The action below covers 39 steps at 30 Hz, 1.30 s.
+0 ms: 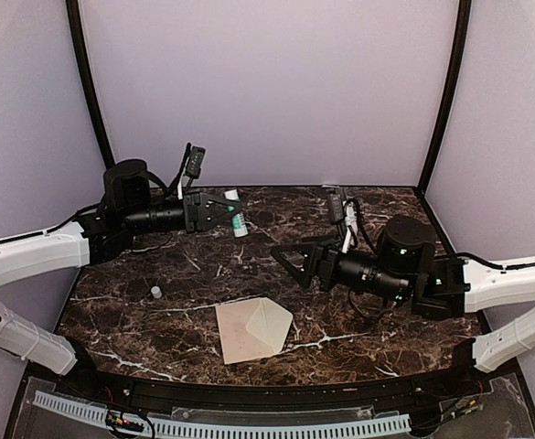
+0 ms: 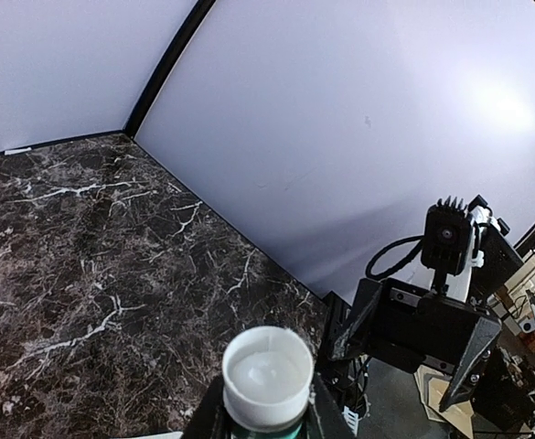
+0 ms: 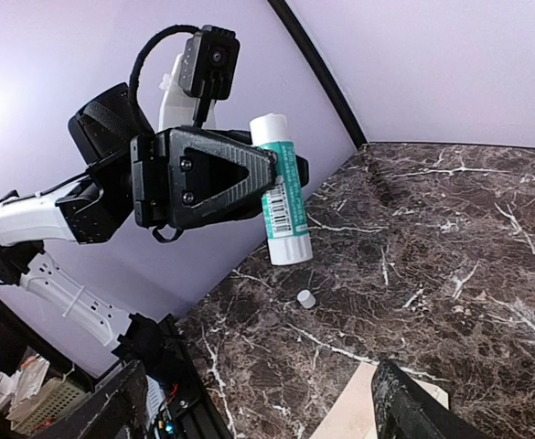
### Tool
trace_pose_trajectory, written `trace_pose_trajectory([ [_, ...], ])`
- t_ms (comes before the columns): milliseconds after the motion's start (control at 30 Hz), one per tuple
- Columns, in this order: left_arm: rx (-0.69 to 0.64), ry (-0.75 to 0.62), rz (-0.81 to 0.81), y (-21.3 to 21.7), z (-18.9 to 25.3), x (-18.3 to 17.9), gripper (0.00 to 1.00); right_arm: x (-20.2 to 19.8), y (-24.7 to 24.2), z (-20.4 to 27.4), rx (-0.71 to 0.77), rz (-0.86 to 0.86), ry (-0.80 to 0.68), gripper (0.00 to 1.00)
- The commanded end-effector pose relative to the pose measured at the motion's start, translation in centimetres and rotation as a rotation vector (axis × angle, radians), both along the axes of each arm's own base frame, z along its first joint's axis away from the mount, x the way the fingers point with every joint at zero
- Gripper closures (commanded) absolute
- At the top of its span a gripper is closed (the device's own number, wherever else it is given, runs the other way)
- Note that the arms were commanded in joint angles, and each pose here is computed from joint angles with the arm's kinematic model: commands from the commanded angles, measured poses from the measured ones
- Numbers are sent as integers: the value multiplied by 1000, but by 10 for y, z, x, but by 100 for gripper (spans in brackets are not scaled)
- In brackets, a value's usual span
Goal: Place the letter into the envelope and seal it
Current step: Unscrew the solid glue.
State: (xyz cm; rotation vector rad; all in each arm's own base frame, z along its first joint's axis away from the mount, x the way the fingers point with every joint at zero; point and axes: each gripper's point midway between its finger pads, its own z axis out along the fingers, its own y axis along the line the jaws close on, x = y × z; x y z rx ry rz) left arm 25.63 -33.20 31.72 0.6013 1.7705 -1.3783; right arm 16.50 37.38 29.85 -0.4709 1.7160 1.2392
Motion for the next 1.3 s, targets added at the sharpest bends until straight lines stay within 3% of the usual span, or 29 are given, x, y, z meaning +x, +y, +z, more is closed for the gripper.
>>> trace_pose_trajectory([
  [0, -54, -11, -53, 9, -3, -2, 99, 17, 1, -14, -52, -81, -17, 20],
  [233, -29, 3, -52, 11, -21, -5, 99, 25, 43, -45, -137, -37, -13, 31],
  [467, -19, 12, -51, 11, -23, -4, 99, 21, 73, -48, -127, 26, -21, 43],
  [1267, -8, 17, -73, 8, -26, -6, 100, 48, 104, -48, -145, -18, -34, 64],
])
